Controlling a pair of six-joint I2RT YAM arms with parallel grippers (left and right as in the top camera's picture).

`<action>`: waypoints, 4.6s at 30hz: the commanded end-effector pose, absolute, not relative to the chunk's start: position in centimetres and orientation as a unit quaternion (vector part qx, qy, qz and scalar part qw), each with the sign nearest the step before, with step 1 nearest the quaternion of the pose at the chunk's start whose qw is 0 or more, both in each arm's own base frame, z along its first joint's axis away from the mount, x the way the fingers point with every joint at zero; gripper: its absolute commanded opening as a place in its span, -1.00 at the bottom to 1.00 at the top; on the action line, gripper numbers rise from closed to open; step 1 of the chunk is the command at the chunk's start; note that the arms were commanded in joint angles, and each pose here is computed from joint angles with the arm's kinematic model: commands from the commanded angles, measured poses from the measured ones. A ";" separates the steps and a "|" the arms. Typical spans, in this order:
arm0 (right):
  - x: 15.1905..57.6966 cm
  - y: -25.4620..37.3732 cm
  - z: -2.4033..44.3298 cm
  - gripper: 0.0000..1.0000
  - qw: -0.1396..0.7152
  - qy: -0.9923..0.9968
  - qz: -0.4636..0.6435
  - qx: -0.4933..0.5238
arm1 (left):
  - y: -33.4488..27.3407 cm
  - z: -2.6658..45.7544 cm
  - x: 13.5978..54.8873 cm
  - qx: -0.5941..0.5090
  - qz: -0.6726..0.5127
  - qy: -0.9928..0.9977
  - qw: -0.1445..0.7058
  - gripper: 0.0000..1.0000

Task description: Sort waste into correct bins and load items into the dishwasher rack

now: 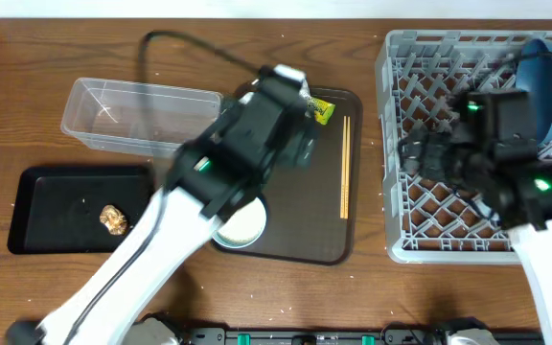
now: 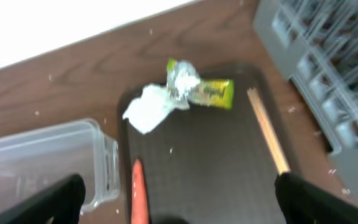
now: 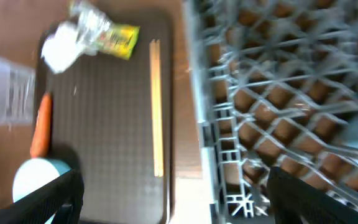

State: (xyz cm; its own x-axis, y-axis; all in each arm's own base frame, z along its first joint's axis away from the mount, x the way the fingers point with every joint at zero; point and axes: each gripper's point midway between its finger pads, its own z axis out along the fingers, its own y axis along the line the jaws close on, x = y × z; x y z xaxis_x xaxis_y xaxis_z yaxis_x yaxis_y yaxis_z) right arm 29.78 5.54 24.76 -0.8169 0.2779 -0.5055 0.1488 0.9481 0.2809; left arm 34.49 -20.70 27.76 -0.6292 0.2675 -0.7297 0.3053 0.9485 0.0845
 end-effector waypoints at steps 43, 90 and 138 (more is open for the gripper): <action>24.5 1.3 24.5 0.82 0.234 0.950 0.069 0.195 | -27.4 10.1 48.3 0.250 -0.097 0.890 0.369 0.05; 24.0 1.6 24.2 0.81 0.220 0.954 0.072 0.192 | -21.5 19.5 42.9 0.206 -0.049 0.909 0.357 -0.88; 23.7 2.4 24.1 0.82 0.212 0.959 0.090 0.162 | -23.0 5.6 42.1 0.126 -0.083 0.968 0.199 -0.88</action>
State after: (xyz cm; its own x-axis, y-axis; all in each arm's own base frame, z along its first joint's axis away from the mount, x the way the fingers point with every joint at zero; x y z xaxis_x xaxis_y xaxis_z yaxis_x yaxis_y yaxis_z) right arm 23.63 2.42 23.89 -0.8572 0.3582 -0.3699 0.2856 0.9285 0.2373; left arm 41.94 -23.20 2.26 -0.9100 0.2174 -0.3529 0.2693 0.9573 -0.1047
